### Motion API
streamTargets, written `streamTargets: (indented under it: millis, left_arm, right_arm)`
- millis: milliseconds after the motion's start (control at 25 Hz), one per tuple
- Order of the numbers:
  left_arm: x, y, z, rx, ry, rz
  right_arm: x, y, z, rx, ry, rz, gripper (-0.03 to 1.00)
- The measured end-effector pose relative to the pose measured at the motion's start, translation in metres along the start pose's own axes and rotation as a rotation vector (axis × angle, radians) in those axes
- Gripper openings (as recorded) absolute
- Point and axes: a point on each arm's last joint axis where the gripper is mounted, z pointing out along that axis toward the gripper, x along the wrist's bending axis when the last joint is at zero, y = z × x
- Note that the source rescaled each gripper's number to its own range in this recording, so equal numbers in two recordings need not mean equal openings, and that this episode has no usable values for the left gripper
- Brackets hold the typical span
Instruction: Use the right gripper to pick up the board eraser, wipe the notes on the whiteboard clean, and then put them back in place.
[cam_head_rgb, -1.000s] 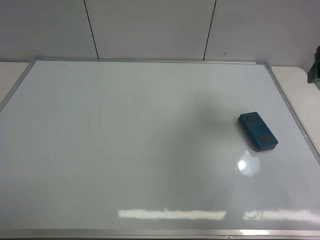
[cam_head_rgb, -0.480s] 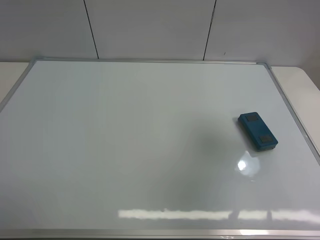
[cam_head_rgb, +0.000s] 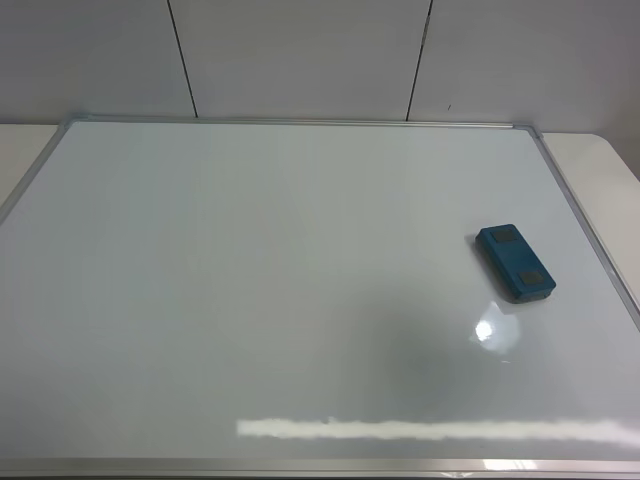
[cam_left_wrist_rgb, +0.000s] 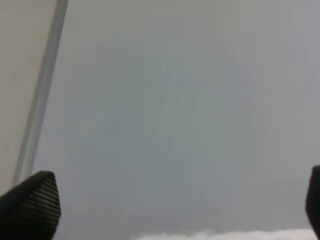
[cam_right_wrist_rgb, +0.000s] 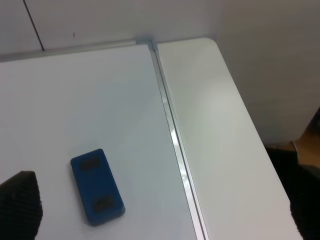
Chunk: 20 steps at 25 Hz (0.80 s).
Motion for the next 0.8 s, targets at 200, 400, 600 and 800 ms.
streamTargets:
  millis: [200, 400, 600, 800]
  left_arm:
    - [0.000, 0.000, 0.000, 0.000, 0.000, 0.000]
    - [0.000, 0.000, 0.000, 0.000, 0.000, 0.000]
    - [0.000, 0.000, 0.000, 0.000, 0.000, 0.000]
    - [0.000, 0.000, 0.000, 0.000, 0.000, 0.000]
  right_arm:
    - [-0.002, -0.013, -0.024, -0.089, 0.013, 0.013, 1.00]
    - [-0.004, -0.026, -0.043, -0.170, 0.015, 0.021, 1.00]
    - [-0.005, -0.041, -0.057, -0.221, 0.016, 0.028, 1.00]
    - [-0.005, -0.061, -0.047, -0.166, 0.016, 0.027, 1.00]
